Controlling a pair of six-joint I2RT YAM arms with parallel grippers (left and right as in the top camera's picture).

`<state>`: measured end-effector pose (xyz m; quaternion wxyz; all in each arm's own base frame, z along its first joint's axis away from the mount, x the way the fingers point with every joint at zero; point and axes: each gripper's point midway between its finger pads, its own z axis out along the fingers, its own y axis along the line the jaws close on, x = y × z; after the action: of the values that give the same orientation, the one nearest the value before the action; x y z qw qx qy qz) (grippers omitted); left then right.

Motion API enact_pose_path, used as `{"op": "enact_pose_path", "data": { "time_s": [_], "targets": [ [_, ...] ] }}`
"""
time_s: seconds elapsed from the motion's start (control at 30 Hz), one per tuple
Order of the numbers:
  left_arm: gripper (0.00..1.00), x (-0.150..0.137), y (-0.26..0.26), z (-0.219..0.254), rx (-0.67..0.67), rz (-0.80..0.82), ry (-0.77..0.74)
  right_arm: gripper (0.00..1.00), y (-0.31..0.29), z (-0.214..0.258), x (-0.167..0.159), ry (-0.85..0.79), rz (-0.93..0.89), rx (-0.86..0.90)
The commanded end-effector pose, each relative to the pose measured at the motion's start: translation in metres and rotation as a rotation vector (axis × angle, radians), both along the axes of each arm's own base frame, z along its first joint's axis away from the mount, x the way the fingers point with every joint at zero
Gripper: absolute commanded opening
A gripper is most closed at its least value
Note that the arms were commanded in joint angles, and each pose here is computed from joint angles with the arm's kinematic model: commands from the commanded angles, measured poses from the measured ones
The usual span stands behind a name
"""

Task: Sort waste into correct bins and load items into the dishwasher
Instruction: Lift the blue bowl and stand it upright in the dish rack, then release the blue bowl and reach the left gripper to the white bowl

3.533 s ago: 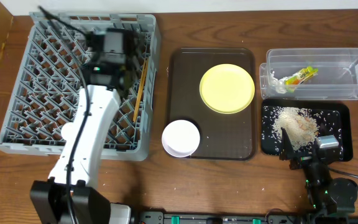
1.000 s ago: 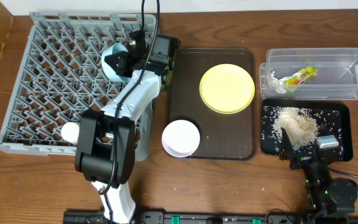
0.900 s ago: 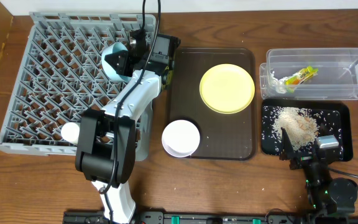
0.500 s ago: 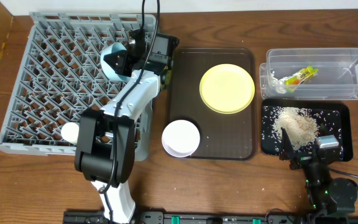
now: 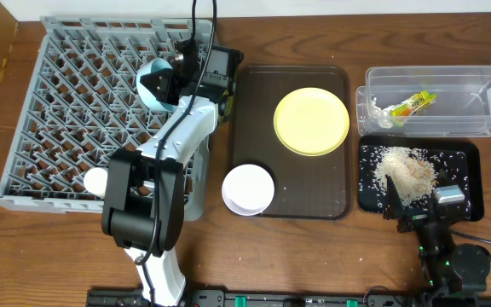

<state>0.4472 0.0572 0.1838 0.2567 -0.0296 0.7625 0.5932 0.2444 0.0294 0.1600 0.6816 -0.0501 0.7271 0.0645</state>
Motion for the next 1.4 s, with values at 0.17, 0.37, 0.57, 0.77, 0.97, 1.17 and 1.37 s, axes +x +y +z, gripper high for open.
{"op": "enact_pose_path", "data": {
  "time_s": [0.17, 0.37, 0.57, 0.77, 0.97, 1.17, 1.37],
  "targets": [
    [0.08, -0.002, 0.011, -0.014, 0.018, 0.022, 0.053, 0.99, -0.001, 0.0, 0.0, -0.002, -0.003, -0.006],
    [0.08, -0.002, 0.019, -0.013, 0.022, 0.038, 0.059, 0.99, -0.001, 0.0, 0.0, -0.002, -0.003, -0.006],
    [0.08, 0.001, 0.016, 0.001, 0.08, 0.05, 0.053, 0.99, -0.001, 0.0, 0.0, -0.002, -0.003, -0.006],
    [0.08, 0.003, 0.011, -0.003, 0.08, 0.036, 0.061, 0.99, -0.001, 0.0, 0.0, -0.002, -0.003, -0.006],
    [0.08, 0.003, -0.006, -0.02, 0.094, -0.003, 0.108, 0.99, -0.001, 0.0, 0.0, -0.002, -0.003, -0.006],
    [0.08, 0.004, -0.032, -0.023, 0.097, -0.065, 0.114, 0.99, -0.001, 0.0, 0.0, -0.002, -0.003, -0.006],
    [0.13, 0.004, -0.047, -0.021, 0.106, -0.093, 0.107, 0.99, -0.001, 0.0, 0.0, -0.002, -0.003, -0.006]
  ]
}}
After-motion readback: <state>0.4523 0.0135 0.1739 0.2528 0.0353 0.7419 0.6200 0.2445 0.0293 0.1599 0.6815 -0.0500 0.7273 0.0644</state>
